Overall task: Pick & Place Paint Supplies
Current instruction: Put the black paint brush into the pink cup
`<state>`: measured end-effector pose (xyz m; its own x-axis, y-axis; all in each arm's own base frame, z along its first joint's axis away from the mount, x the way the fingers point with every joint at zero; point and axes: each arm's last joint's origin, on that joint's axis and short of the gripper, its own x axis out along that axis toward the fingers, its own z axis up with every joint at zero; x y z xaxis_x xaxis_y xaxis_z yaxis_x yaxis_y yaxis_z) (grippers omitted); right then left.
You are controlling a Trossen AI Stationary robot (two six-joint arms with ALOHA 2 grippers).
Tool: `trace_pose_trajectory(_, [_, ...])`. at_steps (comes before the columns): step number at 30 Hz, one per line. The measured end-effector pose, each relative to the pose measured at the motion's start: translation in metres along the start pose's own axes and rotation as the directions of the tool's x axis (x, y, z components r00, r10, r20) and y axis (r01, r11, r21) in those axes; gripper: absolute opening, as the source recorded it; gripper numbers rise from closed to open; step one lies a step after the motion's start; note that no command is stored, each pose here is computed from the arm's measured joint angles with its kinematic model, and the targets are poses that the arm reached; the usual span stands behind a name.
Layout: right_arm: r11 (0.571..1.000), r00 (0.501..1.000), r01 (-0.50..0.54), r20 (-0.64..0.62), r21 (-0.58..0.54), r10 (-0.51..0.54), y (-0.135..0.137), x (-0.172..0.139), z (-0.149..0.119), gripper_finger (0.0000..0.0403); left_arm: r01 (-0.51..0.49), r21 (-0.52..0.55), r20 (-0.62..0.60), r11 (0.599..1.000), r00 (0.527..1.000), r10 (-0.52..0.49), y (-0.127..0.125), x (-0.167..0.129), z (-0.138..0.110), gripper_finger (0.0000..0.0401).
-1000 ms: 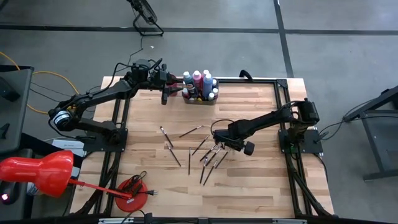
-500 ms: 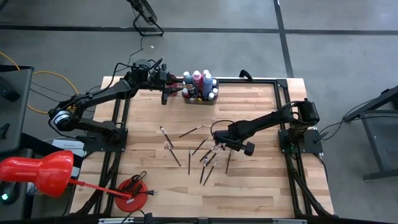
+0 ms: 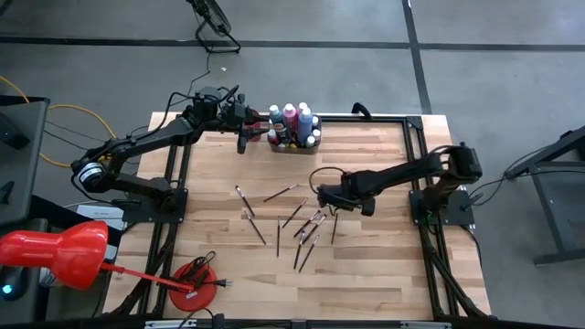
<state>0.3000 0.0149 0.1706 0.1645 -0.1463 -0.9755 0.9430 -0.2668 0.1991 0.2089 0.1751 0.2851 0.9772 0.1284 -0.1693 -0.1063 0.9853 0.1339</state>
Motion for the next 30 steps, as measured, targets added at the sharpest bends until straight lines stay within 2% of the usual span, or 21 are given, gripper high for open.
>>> trace_pose_trajectory(3, [0.994, 0.992, -0.097, 0.079, -0.053, 0.101, 0.000, -0.020, 0.006, 0.0003, 0.004, -0.025, 0.001, 1.000, 1.000, -0.004, 0.000, 0.000, 0.000, 0.0161])
trace_pose_trajectory(5, [0.978, 0.973, -0.170, 0.139, -0.117, 0.186, 0.001, -0.035, 0.011, 0.0003, 0.040, -0.048, 0.016, 0.998, 0.999, -0.039, -0.001, 0.000, 0.001, 0.0161])
trace_pose_trajectory(8, [0.931, 0.912, -0.285, 0.235, -0.228, 0.337, 0.003, -0.059, 0.019, 0.0003, 0.107, -0.077, 0.048, 0.991, 0.993, -0.103, -0.003, 0.000, 0.003, 0.0161])
trace_pose_trajectory(11, [0.860, 0.824, -0.372, 0.303, -0.349, 0.479, 0.008, -0.083, 0.030, 0.0003, 0.150, -0.119, 0.085, 0.981, 0.986, -0.141, -0.006, 0.002, 0.008, 0.0161])
trace_pose_trajectory(14, [0.759, 0.713, -0.426, 0.334, -0.492, 0.616, 0.016, -0.107, 0.040, 0.0003, 0.178, -0.149, 0.129, 0.973, 0.979, -0.159, -0.012, 0.006, 0.014, 0.0161])
trace_pose_trajectory(17, [0.638, 0.582, -0.441, 0.341, -0.631, 0.739, 0.026, -0.130, 0.050, 0.0003, 0.216, -0.160, 0.188, 0.963, 0.965, -0.185, -0.022, 0.011, 0.023, 0.0161])
trace_pose_trajectory(22, [0.450, 0.386, -0.436, 0.290, -0.779, 0.876, 0.039, -0.156, 0.068, 0.0003, 0.206, -0.156, 0.227, 0.966, 0.959, -0.168, -0.040, 0.020, 0.035, 0.0161])
trace_pose_trajectory(26, [0.320, 0.284, -0.437, 0.208, -0.841, 0.936, 0.046, -0.165, 0.082, 0.0003, 0.191, -0.154, 0.254, 0.969, 0.956, -0.148, -0.047, 0.025, 0.050, 0.0161])
trace_pose_trajectory(30, [0.216, 0.244, -0.451, 0.113, -0.866, 0.963, 0.050, -0.167, 0.094, 0.0003, 0.168, -0.212, 0.259, 0.963, 0.960, -0.110, -0.049, 0.031, 0.060, 0.0161])
